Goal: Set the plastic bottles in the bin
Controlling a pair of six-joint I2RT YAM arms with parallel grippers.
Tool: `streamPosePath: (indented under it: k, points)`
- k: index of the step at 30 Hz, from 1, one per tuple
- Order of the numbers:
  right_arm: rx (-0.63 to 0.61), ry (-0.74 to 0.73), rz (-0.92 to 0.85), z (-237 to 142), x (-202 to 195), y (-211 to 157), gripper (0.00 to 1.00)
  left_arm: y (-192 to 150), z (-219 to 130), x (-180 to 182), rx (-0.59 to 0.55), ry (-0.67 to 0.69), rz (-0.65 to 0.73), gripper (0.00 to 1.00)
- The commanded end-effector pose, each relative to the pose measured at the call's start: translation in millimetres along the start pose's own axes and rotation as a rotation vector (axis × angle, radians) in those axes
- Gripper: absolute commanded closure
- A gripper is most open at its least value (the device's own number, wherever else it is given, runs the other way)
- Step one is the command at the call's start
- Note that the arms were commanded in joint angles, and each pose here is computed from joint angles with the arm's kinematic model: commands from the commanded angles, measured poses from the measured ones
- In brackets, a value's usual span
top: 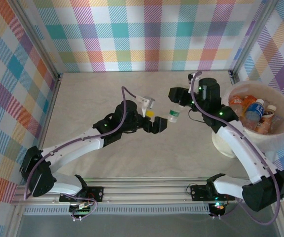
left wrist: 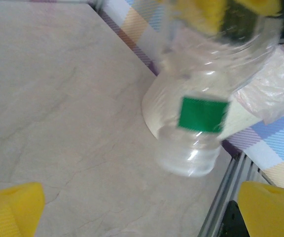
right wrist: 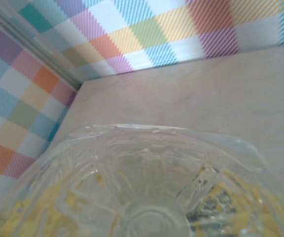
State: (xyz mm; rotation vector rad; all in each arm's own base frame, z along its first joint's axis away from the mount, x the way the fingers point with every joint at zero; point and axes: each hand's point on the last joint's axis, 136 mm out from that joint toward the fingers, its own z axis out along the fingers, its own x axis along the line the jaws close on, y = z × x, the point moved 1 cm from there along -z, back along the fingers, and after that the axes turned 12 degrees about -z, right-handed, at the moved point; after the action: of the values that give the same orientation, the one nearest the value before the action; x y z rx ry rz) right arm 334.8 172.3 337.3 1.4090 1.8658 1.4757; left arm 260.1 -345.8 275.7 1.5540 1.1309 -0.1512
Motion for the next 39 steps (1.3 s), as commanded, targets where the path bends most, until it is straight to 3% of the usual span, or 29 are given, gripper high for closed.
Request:
streamPosePath:
  k: [1,9,15,24,30,39]
  points:
    - [-0.04,-0.21,-0.173,-38,-26,26,0.53,10,-10,11,-0.101,0.067,-0.031,0.0]
    - [-0.128,-0.615,-0.376,-110,-79,81,0.52,11,-25,58,-0.239,0.269,-0.098,0.0]
    - [-0.148,-0.83,-0.375,-157,-123,99,0.52,9,-27,74,-0.259,0.349,-0.135,0.0]
    - [0.028,-1.243,-0.418,-225,-190,83,0.52,11,-16,84,-0.258,0.407,-0.217,0.0]
    - [0.053,-1.411,-0.367,-265,-220,74,0.53,12,1,78,-0.217,0.39,-0.253,0.0]
    - [0.295,-1.434,-0.262,-268,-265,35,0.46,10,16,79,-0.187,0.4,-0.302,0.0]
